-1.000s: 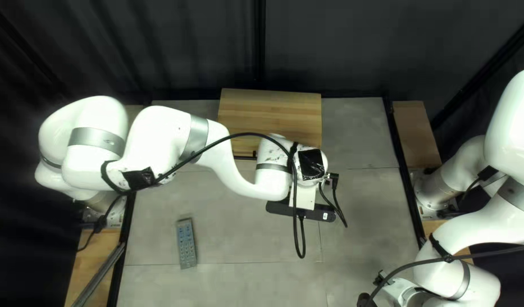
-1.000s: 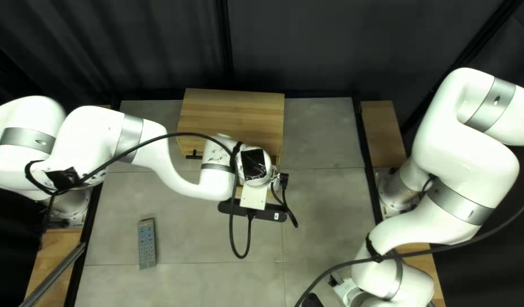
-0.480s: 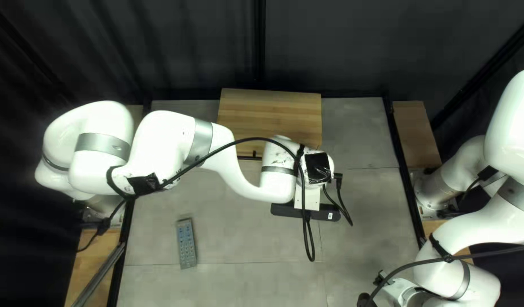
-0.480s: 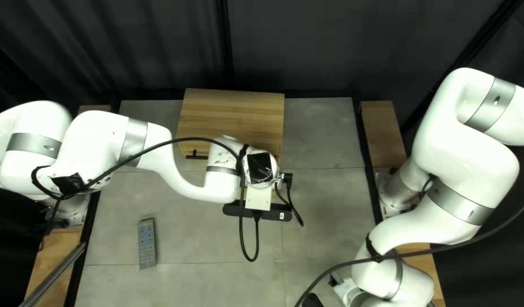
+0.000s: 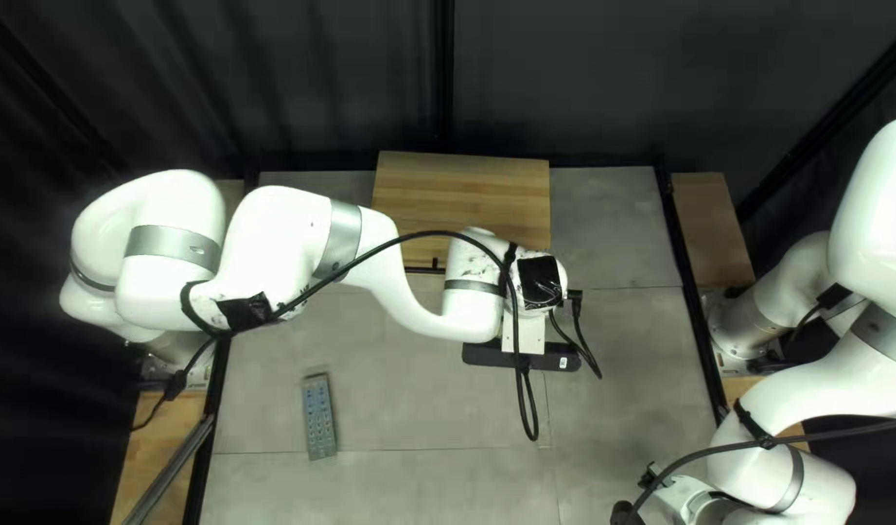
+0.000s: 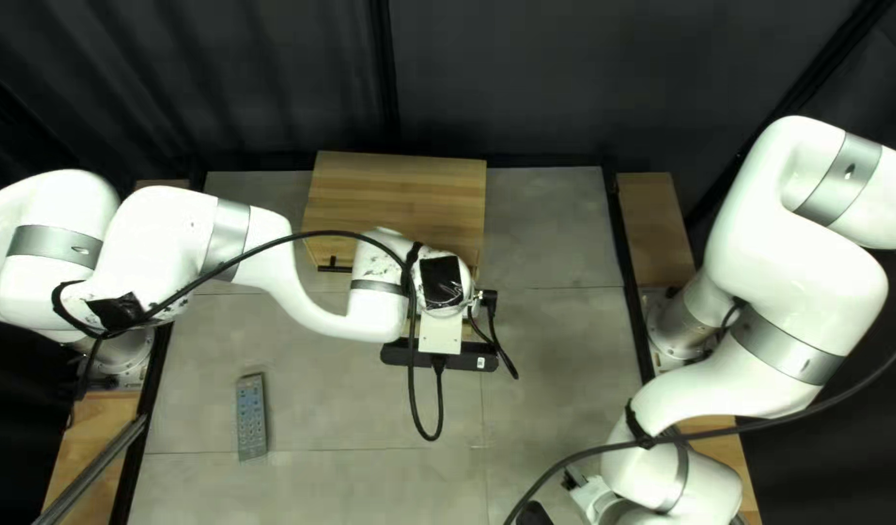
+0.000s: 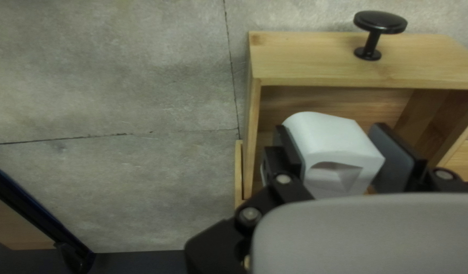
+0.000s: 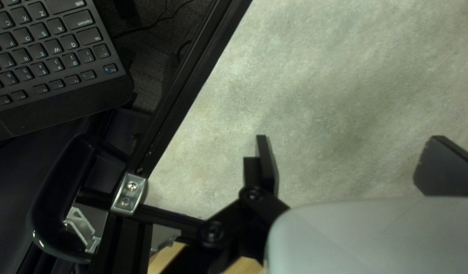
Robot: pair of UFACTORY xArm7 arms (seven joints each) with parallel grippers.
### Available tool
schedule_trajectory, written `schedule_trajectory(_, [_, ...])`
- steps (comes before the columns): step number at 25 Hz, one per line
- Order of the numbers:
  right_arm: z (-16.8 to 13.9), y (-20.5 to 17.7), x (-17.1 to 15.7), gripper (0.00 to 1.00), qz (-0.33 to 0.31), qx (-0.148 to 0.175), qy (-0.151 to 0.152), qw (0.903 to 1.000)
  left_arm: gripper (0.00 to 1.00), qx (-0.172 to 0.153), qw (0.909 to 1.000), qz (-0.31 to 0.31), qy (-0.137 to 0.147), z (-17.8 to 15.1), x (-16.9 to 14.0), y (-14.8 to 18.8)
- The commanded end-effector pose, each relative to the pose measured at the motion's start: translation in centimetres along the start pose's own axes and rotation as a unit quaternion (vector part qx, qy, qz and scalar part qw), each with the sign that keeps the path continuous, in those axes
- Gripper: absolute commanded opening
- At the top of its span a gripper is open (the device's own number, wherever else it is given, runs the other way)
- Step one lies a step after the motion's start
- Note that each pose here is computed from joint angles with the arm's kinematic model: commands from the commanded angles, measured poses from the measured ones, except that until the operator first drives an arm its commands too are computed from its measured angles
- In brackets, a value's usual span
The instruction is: Open drawers and place objects into drawer and close
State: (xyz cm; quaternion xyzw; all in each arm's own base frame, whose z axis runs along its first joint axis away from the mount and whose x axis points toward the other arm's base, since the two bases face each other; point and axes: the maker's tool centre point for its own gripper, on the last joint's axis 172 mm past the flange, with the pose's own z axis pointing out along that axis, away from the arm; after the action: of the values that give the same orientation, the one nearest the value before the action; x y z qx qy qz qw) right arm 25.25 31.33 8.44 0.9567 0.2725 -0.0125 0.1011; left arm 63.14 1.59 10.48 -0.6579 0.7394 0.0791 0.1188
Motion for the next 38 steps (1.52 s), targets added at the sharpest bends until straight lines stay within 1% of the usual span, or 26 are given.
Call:
schedule_trajectory(1, [0.0,0.0,0.0,1.00,0.000,0.000,0.000,1.0000,0.10,0.004,1.0000,0.003,0.002,0.2,-0.1,0.0])
schedule_trajectory(2, [0.0,0.0,0.0,1.00,0.000,0.000,0.000,1.0000,0.39,0.004,1.0000,0.002,0.003,0.2,-0.2,0.1])
schedule_trajectory(3, [0.0,0.0,0.0,1.00,0.000,0.000,0.000,1.0000,0.97,0.004,1.0000,0.000,0.004,0.2,-0.4,0.1])
schedule_trajectory(4, [0.0,0.0,0.0,1.00,0.000,0.000,0.000,1.0000,1.00,0.002,1.0000,-0.006,0.007,0.3,-0.7,0.1])
schedule_trajectory(7, [0.0,0.0,0.0,1.00,0.000,0.000,0.000,1.0000,1.00,-0.002,0.9998,-0.015,0.008,0.3,-1.2,0.3])
schedule_trajectory(8, [0.0,0.0,0.0,1.00,0.000,0.000,0.000,1.0000,0.93,-0.004,0.9998,-0.018,0.007,0.3,-1.3,0.3])
schedule_trajectory(9, [0.0,0.0,0.0,1.00,0.000,0.000,0.000,1.0000,0.38,-0.005,0.9998,-0.020,0.006,0.4,-1.4,0.3])
schedule_trajectory(10, [0.0,0.0,0.0,1.00,0.000,0.000,0.000,1.0000,0.00,-0.006,0.9998,-0.020,0.004,0.4,-1.4,0.3])
schedule_trajectory(15, [0.0,0.0,0.0,1.00,0.000,0.000,0.000,1.0000,0.00,-0.008,0.9998,-0.017,-0.009,-0.2,-0.9,0.5])
schedule_trajectory(17, [0.0,0.0,0.0,1.00,0.000,0.000,0.000,1.0000,0.00,-0.006,0.9998,-0.016,-0.013,-0.8,0.0,0.8])
schedule_trajectory(22, [0.0,0.0,0.0,1.00,0.000,0.000,0.000,1.0000,0.00,-0.007,0.9997,-0.018,-0.017,-2.4,2.9,2.5])
schedule_trajectory(27, [0.0,0.0,0.0,1.00,0.000,0.000,0.000,1.0000,0.00,-0.014,0.9993,-0.030,-0.017,-5.0,6.7,4.9])
schedule_trajectory(28, [0.0,0.0,0.0,1.00,0.000,0.000,0.000,1.0000,0.89,-0.016,0.9992,-0.034,-0.016,-5.7,7.6,5.6])
schedule_trajectory(29, [0.0,0.0,0.0,1.00,0.000,0.000,0.000,1.0000,0.96,-0.019,0.9990,-0.037,-0.015,-6.2,8.2,6.1])
schedule_trajectory(30, [0.0,0.0,0.0,1.00,0.000,0.000,0.000,1.0000,1.00,-0.022,0.9989,-0.039,-0.015,-6.7,8.9,6.6])
schedule_trajectory(34, [0.0,0.0,0.0,1.00,0.000,0.000,0.000,1.0000,1.00,-0.035,0.9979,-0.052,-0.015,-8.0,10.9,9.3])
schedule_trajectory(38, [0.0,0.0,0.0,1.00,0.000,0.000,0.000,1.0000,1.00,-0.052,0.9968,-0.059,-0.016,-8.1,13.5,11.8])
